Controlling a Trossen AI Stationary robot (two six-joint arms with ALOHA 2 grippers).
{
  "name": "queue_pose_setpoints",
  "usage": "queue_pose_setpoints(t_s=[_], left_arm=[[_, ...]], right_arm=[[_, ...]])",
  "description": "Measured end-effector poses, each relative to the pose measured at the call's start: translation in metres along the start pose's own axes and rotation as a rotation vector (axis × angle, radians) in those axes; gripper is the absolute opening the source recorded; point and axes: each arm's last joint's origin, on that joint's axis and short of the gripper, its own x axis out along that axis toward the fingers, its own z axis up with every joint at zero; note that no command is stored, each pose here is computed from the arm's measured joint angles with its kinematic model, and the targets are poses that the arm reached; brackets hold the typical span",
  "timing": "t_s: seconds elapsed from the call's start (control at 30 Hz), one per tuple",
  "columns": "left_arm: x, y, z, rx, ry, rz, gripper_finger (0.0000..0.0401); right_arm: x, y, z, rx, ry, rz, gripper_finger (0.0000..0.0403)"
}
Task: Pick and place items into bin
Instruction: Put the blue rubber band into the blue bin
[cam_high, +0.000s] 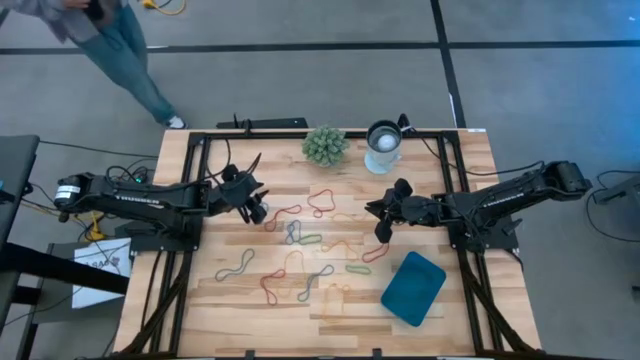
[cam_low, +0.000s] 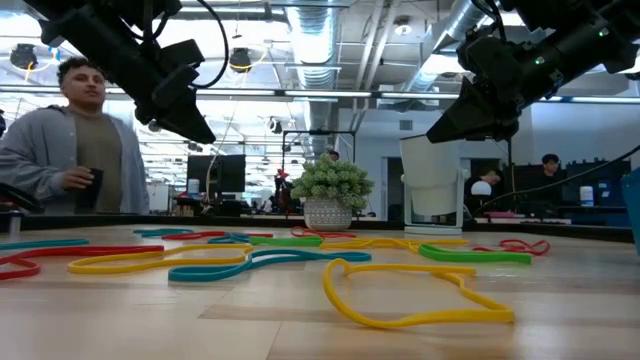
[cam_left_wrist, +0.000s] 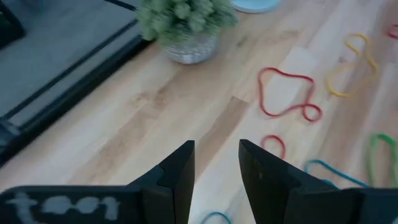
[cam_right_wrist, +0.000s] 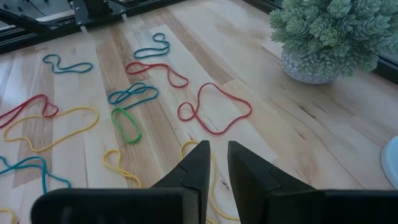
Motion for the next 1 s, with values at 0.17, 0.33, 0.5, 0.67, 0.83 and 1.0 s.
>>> queue_pose_setpoints(t_s=[0.17, 0.33, 0.5, 0.67, 0.83, 1.0], left_arm=[[0.000, -0.002, -0.002, 0.005, 0.031, -0.064, 0.0116], [0.000, -0.002, -0.002, -0.021, 0.033, -0.066, 0.0116], [0.000, -0.002, -0.002, -0.055, 0.038, -0.064, 0.0116], [0.006, -0.004, -0.005, -0.044, 0.062, -0.056, 0.0116], [0.021, -0.011, -0.010, -0.024, 0.104, -0.043, 0.0116], [0.037, -0.019, -0.016, -0.011, 0.128, -0.044, 0.0116]], right_arm=[[0.000, 0.000, 0.000, 0.000, 0.000, 0.000, 0.0052], [0.001, 0.000, 0.000, 0.000, 0.001, 0.002, 0.0052], [0.003, 0.001, -0.003, -0.008, 0.019, -0.003, 0.0052], [0.003, 0.001, -0.002, -0.006, 0.013, -0.001, 0.0052], [0.003, 0.001, -0.002, -0.006, 0.013, -0.001, 0.0052], [0.003, 0.001, -0.002, -0.006, 0.013, -0.002, 0.0052]])
